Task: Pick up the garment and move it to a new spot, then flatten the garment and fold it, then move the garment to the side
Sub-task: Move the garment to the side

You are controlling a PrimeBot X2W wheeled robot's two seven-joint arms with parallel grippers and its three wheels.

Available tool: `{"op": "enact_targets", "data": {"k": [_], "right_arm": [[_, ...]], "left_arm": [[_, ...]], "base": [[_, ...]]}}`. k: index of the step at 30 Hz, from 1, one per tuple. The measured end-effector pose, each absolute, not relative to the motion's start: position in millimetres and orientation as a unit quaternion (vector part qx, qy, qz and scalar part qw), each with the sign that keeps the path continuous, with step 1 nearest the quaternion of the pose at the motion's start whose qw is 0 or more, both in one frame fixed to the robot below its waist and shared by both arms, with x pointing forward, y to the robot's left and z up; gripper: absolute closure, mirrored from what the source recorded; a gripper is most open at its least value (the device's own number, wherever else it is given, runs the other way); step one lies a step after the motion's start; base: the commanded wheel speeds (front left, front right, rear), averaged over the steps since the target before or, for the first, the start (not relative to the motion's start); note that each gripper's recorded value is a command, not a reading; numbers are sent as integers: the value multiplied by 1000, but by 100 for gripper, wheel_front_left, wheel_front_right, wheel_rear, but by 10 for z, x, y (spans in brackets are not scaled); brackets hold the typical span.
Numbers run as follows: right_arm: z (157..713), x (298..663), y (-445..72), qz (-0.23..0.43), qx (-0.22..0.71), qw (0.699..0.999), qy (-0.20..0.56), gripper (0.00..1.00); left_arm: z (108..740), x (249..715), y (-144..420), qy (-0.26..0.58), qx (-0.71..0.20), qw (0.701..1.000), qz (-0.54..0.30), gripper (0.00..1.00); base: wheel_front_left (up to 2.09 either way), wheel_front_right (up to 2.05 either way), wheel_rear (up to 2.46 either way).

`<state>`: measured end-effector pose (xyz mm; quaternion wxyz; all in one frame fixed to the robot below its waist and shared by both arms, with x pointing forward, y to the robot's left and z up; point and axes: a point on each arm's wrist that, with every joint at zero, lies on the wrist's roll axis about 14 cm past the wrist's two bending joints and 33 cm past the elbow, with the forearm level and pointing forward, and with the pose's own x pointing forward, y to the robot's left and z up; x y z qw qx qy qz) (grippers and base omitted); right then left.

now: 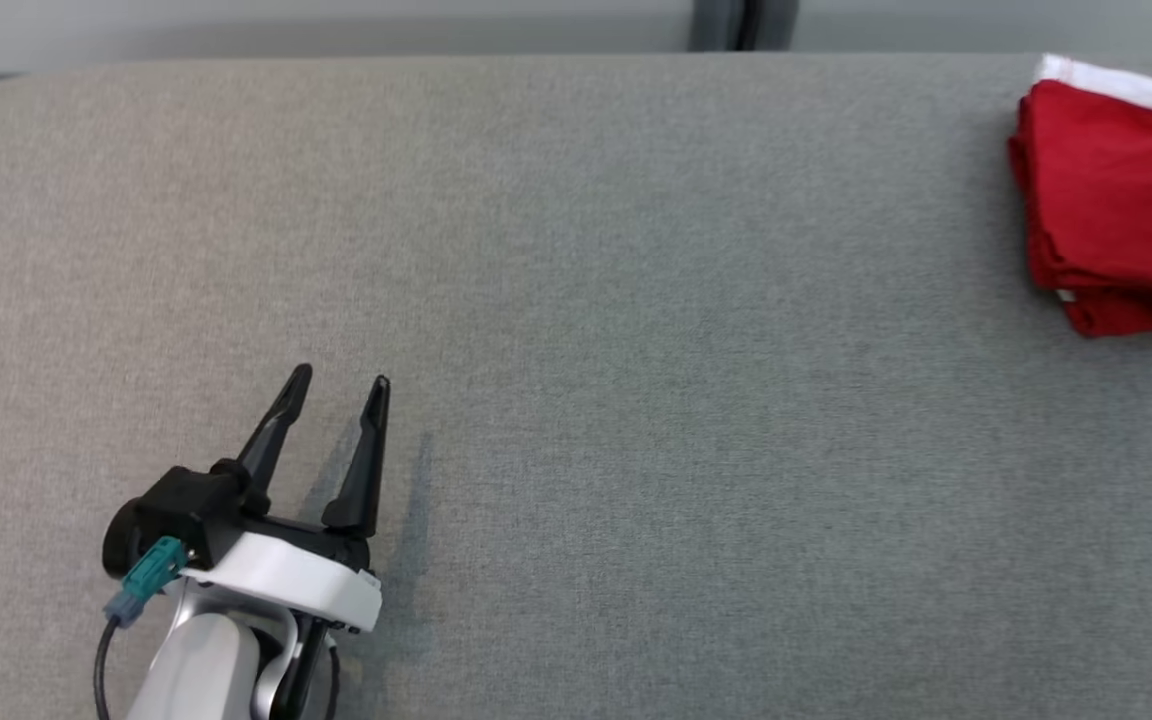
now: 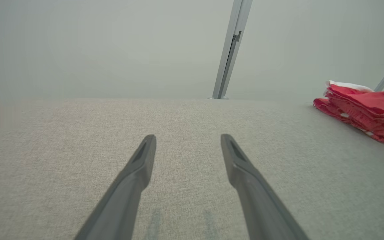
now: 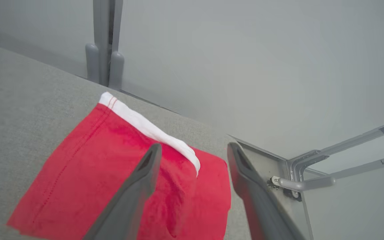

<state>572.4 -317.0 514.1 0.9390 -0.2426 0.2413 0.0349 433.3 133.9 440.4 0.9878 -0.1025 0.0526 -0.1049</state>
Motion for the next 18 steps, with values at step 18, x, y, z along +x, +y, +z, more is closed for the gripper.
{"op": "enact_targets", "data": {"k": [18], "right_arm": [[6409, 5173, -2711, 85, -64, 993, -46, 0]], "left_arm": [[5163, 4171, 1581, -56, -85, 992, -77, 0]], "base": [[0, 0, 0]]}}
